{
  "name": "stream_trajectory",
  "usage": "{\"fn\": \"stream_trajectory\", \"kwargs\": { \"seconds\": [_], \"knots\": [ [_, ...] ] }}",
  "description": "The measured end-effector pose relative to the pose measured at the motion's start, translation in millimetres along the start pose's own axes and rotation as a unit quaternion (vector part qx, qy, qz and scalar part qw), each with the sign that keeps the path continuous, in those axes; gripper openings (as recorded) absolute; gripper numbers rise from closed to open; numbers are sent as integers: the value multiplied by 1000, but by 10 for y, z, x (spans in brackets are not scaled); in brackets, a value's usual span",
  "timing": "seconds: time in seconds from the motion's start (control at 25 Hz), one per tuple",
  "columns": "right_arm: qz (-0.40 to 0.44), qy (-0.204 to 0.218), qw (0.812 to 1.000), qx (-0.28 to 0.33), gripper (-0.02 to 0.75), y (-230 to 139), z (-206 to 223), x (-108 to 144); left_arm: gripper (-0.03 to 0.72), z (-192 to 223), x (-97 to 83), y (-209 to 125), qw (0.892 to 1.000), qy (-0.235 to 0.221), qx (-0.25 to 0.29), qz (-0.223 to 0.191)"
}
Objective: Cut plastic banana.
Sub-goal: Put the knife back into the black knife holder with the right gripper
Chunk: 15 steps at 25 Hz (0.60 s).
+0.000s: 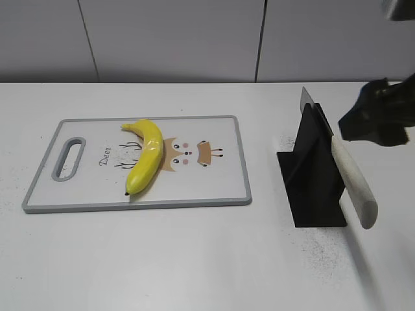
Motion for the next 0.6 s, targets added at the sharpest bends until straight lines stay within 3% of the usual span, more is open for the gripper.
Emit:
{"fn": "stream_trajectory", "kwargs": {
  "seconds": [0.24, 0.6],
  "knots": [
    [-69, 3, 995, -68, 618, -365, -556, -82, 617, 0, 0, 1, 1000, 0, 0, 0],
    [-76, 1, 988, -133, 595, -1210, -1060, -236, 630, 0, 0, 1, 1000, 0, 0, 0]
  ]
}}
Point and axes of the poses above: a point on each arm's last joint axis where the gripper is mounted, z pointing out along that axis toward the gripper, x along the wrist's bending axis when the last joint is at zero, y = z × x, the point moved 7 cm from there along z, pointing out along that axis toward the gripper, and after that the axes turned 3 degrees about -z, right-handed, at the moved point
